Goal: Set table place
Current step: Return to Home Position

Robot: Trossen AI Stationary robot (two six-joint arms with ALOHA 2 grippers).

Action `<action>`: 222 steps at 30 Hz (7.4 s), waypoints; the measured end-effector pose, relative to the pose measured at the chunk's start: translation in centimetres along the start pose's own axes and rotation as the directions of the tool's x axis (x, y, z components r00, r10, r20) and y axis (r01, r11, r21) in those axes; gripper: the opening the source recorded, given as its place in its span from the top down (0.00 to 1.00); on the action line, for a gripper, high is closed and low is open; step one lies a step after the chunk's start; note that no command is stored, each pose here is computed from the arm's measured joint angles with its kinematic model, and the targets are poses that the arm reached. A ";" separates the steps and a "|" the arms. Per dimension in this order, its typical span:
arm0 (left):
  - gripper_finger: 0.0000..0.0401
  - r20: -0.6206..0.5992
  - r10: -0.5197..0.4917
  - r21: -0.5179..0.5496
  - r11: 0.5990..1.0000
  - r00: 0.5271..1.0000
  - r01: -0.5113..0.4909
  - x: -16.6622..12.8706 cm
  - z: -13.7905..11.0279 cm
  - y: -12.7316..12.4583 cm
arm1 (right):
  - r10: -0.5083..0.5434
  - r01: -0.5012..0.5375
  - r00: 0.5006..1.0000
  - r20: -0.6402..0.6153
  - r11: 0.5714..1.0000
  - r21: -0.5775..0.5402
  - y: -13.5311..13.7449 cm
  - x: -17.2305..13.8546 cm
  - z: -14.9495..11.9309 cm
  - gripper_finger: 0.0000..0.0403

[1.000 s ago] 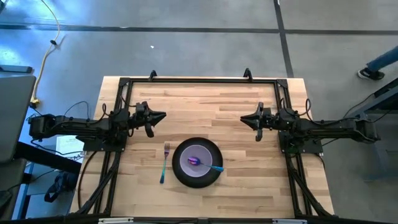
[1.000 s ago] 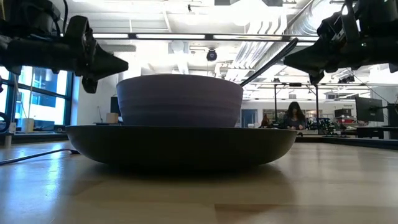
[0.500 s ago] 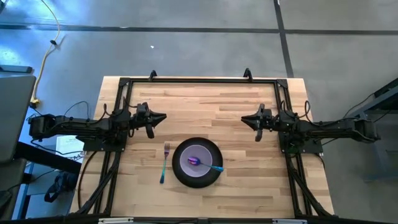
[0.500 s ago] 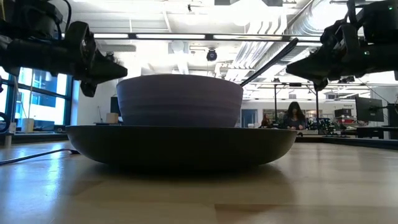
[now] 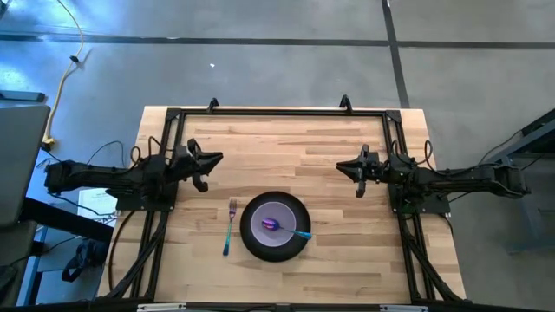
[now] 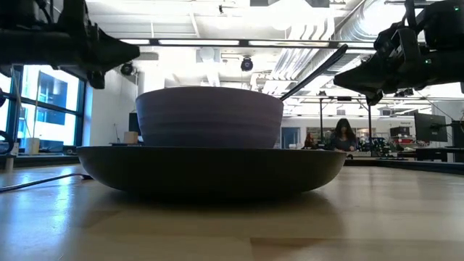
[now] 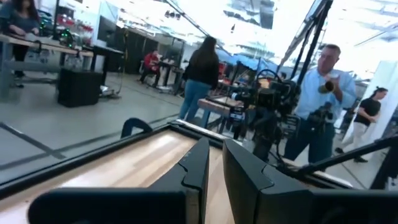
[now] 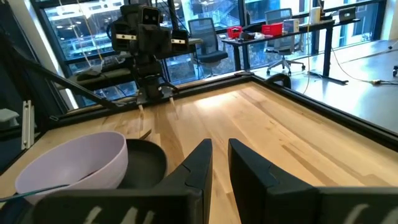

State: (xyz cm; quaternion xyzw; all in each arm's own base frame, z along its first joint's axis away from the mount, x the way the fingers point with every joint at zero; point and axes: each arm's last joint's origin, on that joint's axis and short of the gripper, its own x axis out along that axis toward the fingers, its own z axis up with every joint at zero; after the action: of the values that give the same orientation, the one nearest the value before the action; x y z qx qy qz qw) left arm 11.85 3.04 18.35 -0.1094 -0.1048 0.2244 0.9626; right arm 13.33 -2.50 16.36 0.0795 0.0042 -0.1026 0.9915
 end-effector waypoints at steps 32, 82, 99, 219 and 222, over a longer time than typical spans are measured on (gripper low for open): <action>0.91 0.019 -0.007 0.006 1.000 1.000 0.006 -2.7 0.5 0.3 | 0.012 -0.009 0.997 0.081 0.999 -0.033 0.1 0.0 0.8 0.89; 0.91 0.015 -0.003 -0.085 0.996 1.000 0.004 -2.7 0.5 0.3 | -0.055 0.169 0.895 0.443 0.960 -0.223 0.3 -4.8 4.1 0.89; 0.91 0.021 0.026 -0.085 0.996 0.999 -0.024 -2.7 0.5 0.4 | -0.001 0.090 0.921 0.390 0.974 -0.210 1.4 -4.8 3.5 0.89; 0.91 -0.130 -0.101 -0.002 0.995 0.986 0.101 -2.8 -0.8 0.2 | 0.112 -0.110 0.994 0.004 0.981 -0.159 1.5 -3.8 0.0 0.89; 0.91 -0.131 -0.101 -0.002 0.995 0.986 0.101 -2.8 -0.8 0.2 | 0.112 -0.110 0.994 0.004 0.981 -0.159 1.5 -3.8 0.0 0.89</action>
State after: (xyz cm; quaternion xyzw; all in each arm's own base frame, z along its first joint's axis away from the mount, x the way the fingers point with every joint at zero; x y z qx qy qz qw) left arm 9.52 1.78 17.11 -0.1163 -0.0465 0.1680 0.9778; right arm 9.89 -0.27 16.68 -0.0001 0.0012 -0.0471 0.9989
